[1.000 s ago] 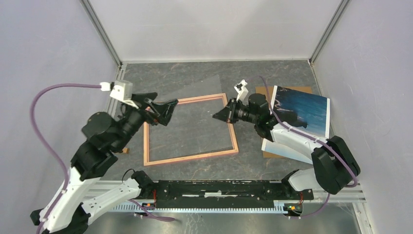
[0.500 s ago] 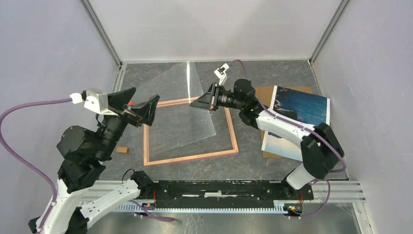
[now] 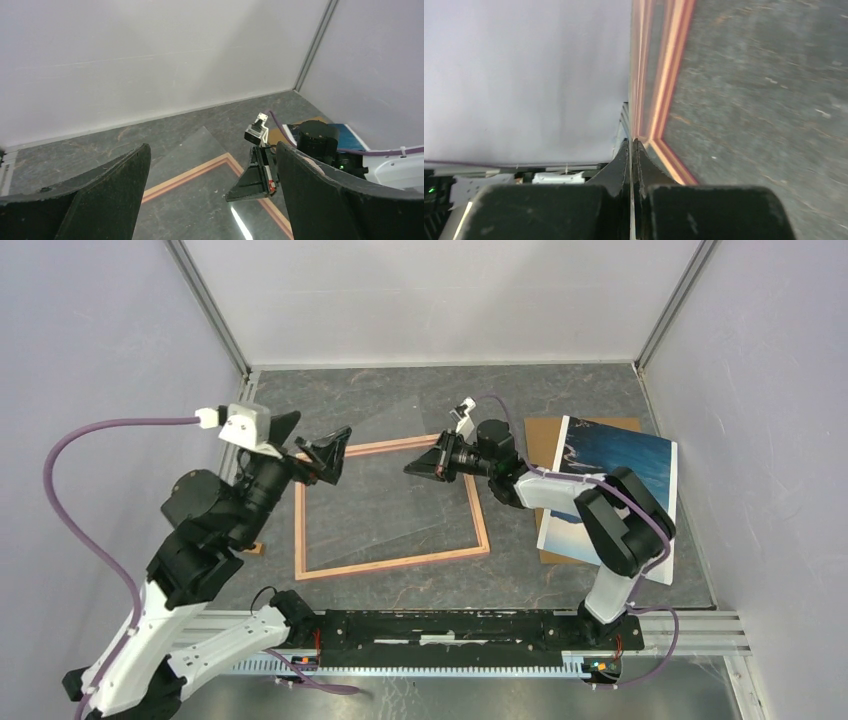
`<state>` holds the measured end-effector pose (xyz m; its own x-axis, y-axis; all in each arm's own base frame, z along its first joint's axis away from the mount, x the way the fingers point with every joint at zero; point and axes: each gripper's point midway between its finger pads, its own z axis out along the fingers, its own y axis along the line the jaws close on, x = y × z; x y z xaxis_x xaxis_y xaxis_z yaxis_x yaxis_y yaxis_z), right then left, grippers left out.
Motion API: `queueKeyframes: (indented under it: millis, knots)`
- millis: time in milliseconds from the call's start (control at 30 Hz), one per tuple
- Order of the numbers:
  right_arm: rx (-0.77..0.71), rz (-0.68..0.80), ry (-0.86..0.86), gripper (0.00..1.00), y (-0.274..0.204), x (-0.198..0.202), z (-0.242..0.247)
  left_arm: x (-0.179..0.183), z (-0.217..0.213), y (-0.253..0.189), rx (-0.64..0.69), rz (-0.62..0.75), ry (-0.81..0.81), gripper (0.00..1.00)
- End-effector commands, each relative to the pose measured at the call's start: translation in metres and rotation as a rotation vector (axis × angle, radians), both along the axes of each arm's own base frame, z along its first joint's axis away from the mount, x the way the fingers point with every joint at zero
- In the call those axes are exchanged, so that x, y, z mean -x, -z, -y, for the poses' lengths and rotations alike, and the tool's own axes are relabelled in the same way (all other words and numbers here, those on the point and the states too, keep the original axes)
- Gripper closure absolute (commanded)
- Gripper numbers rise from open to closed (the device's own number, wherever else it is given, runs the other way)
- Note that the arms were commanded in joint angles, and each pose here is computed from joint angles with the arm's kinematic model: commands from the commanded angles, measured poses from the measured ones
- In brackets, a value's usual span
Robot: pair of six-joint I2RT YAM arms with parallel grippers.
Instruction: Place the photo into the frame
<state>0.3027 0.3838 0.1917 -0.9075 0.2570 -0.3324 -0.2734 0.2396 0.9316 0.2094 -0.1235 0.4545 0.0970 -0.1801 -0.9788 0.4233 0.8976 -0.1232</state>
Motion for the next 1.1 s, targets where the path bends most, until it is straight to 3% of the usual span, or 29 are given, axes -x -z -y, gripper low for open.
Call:
queueKeyframes:
  millis: [0, 367, 700, 1067]
  knots:
    - [-0.031, 0.012, 0.009, 1.0, 0.016, -0.01, 0.007, -0.025, 0.012, 0.008, -0.115, 0.021, -0.047, 0.0]
    - [0.06, 0.016, 0.084, 1.0, 0.049, -0.014, 0.042, -0.054, 0.001, 0.052, -0.191, 0.034, -0.174, 0.0]
    - [0.073, 0.011, 0.082, 1.0, 0.055, -0.014, 0.051, -0.058, -0.043, 0.042, -0.11, 0.079, -0.278, 0.0]
    - [0.08, 0.008, 0.057, 1.0, 0.062, -0.011, 0.06, -0.062, -0.043, 0.049, -0.135, 0.07, -0.279, 0.0]
